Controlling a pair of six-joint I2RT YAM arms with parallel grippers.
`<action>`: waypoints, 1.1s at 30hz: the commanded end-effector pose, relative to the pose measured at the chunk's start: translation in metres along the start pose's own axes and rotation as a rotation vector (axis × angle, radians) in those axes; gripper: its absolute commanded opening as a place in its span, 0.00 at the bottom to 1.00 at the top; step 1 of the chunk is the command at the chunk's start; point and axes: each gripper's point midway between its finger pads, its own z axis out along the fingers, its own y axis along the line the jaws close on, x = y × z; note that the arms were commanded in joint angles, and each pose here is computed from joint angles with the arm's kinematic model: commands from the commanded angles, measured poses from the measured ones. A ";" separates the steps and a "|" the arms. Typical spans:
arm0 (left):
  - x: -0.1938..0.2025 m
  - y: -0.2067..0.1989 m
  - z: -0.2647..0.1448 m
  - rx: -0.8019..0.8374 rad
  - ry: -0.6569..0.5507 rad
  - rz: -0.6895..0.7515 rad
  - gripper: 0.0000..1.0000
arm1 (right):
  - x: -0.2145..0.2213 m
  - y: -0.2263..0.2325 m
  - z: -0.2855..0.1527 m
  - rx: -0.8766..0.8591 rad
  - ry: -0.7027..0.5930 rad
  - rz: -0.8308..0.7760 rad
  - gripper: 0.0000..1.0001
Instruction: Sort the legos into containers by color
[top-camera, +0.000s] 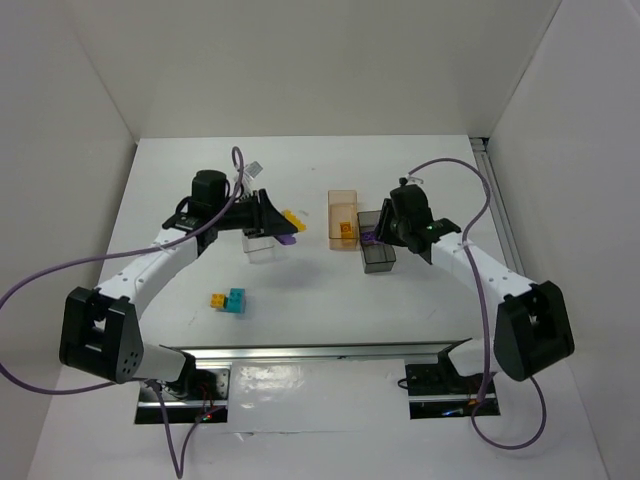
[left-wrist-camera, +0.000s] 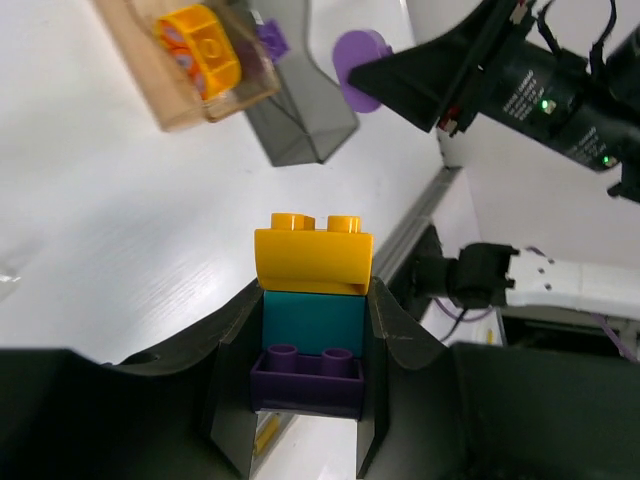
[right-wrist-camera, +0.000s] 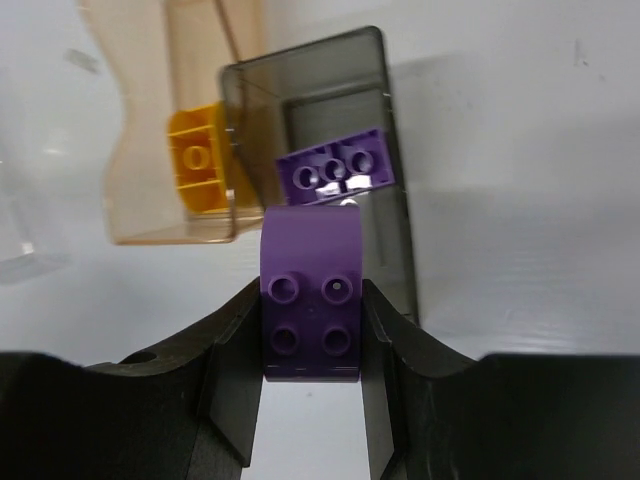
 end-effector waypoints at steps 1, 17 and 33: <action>-0.005 0.018 -0.005 -0.152 -0.012 -0.017 0.00 | -0.011 -0.012 0.008 0.114 -0.041 -0.042 0.19; 0.000 -0.010 0.002 0.013 0.073 0.094 0.00 | -0.020 0.018 0.009 0.073 -0.052 -0.085 0.67; 0.033 -0.087 -0.036 0.385 0.116 0.415 0.00 | -0.029 0.144 -0.128 -0.766 -0.105 -0.252 0.85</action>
